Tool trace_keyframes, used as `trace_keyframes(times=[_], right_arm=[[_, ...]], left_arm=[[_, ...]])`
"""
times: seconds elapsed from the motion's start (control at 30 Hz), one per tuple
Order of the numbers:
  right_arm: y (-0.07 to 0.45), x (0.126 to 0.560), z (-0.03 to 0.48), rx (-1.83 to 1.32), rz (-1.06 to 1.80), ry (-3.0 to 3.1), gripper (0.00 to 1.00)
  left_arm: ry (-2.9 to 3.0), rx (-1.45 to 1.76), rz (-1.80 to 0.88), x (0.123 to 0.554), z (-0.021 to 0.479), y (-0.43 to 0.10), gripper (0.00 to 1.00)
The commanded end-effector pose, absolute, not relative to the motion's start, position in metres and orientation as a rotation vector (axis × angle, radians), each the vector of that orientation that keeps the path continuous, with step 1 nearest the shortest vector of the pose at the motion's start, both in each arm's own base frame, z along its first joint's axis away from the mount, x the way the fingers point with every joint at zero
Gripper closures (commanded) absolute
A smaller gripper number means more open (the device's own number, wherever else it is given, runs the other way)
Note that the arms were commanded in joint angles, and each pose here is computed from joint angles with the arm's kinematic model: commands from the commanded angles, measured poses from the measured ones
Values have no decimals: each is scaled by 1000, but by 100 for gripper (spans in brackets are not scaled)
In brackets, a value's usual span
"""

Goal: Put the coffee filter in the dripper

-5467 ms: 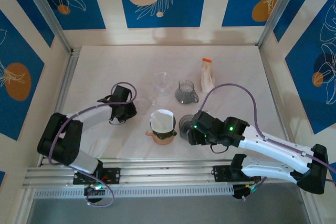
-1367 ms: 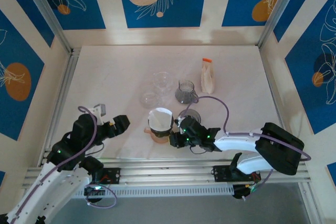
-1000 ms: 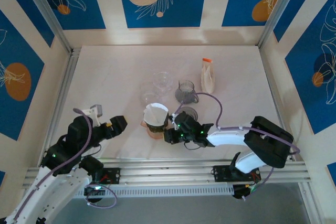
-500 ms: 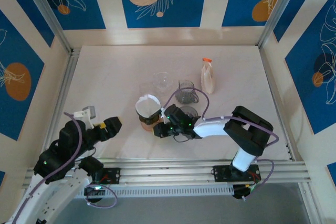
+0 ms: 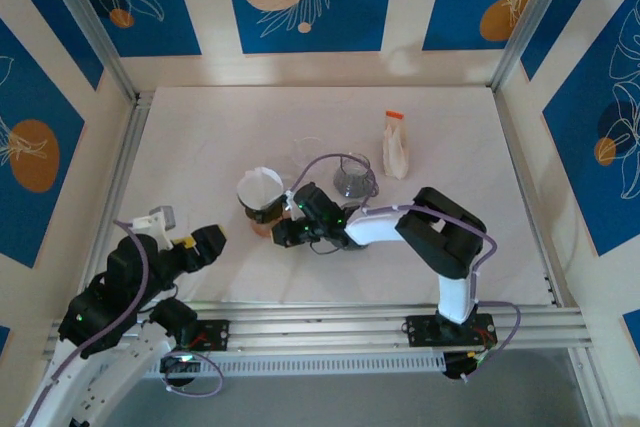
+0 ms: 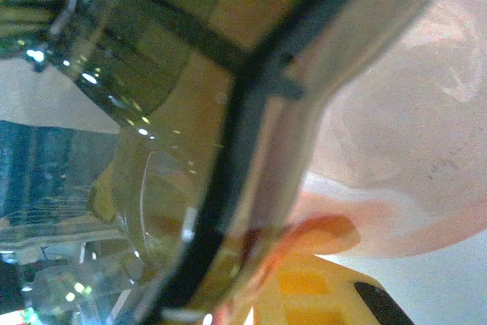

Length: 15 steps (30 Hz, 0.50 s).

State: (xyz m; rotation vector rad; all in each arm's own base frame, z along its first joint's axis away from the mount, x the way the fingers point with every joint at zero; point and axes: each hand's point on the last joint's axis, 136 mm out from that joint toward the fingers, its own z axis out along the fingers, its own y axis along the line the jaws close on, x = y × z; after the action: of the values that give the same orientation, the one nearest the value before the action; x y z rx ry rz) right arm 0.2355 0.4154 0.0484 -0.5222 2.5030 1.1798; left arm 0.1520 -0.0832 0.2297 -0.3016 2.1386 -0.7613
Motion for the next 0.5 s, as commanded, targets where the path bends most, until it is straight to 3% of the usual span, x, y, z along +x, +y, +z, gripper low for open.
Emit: trace_keyframes(times=[0.0, 0.47], right_arm=[[432, 246, 51, -565, 1209, 2477, 88], [484, 287, 43, -557, 1209, 2483, 87]], left_arm=[[2115, -298, -736, 148, 236, -76, 0], [2118, -338, -707, 147, 227, -68, 0]])
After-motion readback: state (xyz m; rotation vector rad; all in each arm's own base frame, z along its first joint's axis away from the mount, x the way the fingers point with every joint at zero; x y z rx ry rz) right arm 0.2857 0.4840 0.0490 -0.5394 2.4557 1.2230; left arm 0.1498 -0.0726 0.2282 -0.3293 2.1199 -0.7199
